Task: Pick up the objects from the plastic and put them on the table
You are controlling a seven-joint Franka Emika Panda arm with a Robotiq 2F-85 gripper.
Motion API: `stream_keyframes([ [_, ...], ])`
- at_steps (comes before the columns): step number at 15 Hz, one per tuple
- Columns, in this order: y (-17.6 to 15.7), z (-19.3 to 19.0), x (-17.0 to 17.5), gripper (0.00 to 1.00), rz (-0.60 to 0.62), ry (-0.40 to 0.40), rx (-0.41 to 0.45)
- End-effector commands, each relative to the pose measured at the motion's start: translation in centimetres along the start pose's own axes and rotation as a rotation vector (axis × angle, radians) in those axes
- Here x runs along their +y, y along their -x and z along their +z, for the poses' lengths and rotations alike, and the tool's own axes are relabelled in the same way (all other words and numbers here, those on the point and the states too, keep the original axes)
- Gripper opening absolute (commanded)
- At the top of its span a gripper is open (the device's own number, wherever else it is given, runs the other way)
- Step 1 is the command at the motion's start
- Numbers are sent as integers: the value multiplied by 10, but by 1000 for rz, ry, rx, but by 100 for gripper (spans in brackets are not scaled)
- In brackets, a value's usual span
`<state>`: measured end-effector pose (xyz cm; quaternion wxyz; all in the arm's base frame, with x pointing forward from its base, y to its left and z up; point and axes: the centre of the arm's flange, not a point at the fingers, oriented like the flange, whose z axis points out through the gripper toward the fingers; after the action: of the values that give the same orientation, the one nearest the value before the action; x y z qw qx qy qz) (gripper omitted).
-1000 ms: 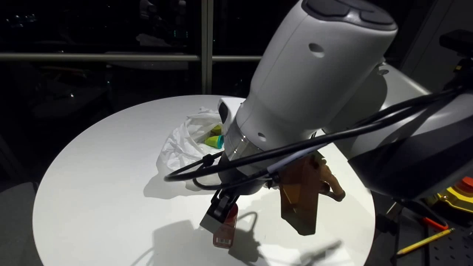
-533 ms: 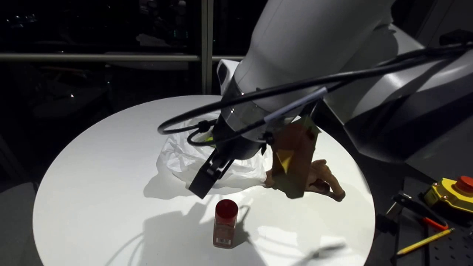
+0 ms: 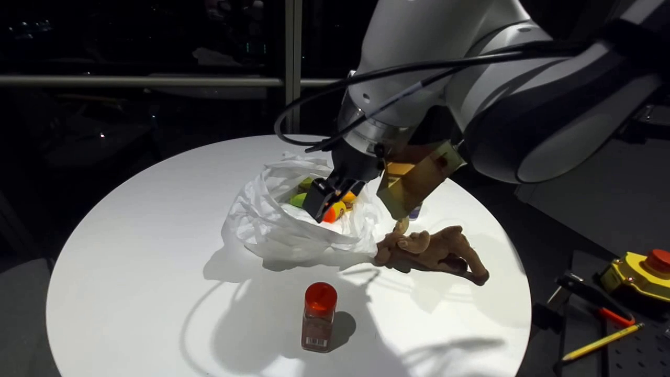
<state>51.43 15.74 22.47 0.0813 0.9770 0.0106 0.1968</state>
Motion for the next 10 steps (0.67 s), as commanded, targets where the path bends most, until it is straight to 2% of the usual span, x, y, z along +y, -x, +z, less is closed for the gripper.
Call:
stream_keyframes([
  [1,-30,15,32,100,195,33,-44],
  [6,-45,52,67,100,479,60,-170],
  [8,-49,48,68,100,460,62,-206],
  [9,-28,49,71,100,454,68,-183],
  [10,-31,50,71,100,459,68,-194],
])
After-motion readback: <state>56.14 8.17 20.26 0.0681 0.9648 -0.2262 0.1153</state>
